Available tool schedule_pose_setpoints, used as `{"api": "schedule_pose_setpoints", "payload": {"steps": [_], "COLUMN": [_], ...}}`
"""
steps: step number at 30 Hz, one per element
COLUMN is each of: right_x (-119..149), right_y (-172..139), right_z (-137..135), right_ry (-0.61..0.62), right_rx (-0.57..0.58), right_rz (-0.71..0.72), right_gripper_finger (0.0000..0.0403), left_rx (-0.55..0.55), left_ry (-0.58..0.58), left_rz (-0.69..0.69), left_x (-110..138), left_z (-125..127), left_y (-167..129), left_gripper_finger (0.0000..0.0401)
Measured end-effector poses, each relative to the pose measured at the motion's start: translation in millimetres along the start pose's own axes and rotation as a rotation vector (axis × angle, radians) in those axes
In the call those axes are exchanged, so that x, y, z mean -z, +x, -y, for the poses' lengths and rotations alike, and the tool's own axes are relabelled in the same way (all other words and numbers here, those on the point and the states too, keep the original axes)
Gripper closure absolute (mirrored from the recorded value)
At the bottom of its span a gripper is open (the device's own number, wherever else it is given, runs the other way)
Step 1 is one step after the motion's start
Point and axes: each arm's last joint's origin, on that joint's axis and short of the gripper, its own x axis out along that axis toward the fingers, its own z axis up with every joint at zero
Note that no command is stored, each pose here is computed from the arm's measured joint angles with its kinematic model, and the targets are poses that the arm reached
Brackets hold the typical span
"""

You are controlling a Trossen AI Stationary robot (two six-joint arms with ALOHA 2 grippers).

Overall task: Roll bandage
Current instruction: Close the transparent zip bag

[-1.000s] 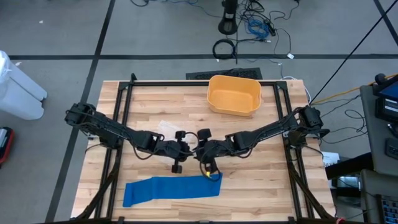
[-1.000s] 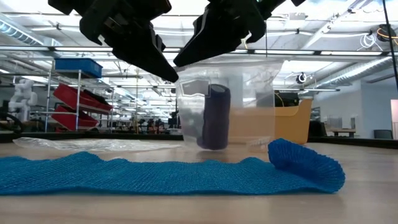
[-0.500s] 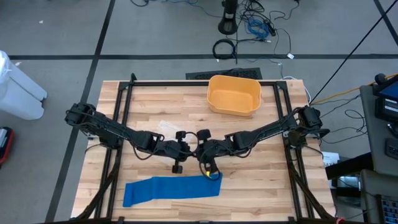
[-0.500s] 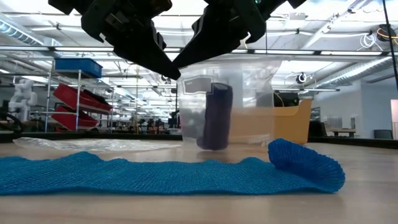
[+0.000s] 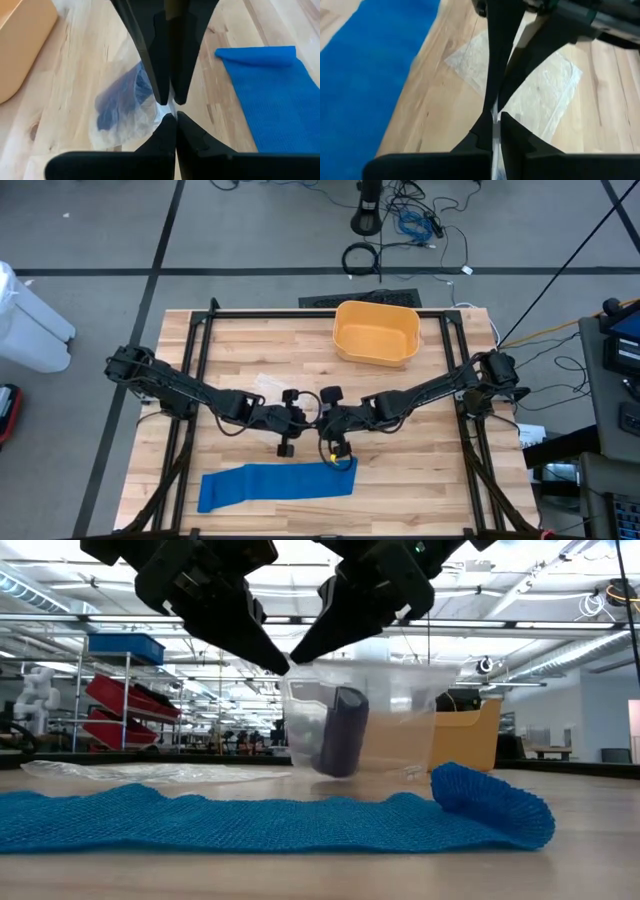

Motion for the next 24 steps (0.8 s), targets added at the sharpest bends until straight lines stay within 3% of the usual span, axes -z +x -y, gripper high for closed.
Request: {"api": "schedule_pose_setpoints", "payload": {"steps": [18,24], "right_x": [4.2,11.3], "right_y": [-41.7,-50.9], "right_z": [-10.0,-11.0], "right_ry": [0.035,0.063], "right_rx": [-0.002,0.026], "right_rz": [-0.121,-0.203], "right_gripper_finger": [0.0401,0.0401], "left_rx": [-0.022,-0.059], "left_ry": [-0.006,-0.062], "left_rz": [0.011,0.036], "left_x": [-1.6,-4.4], "left_z": [-0.3,-1.9], "left_y": [-0.7,-3.3], "left_gripper_finger": [0.0401,0.0401]}}
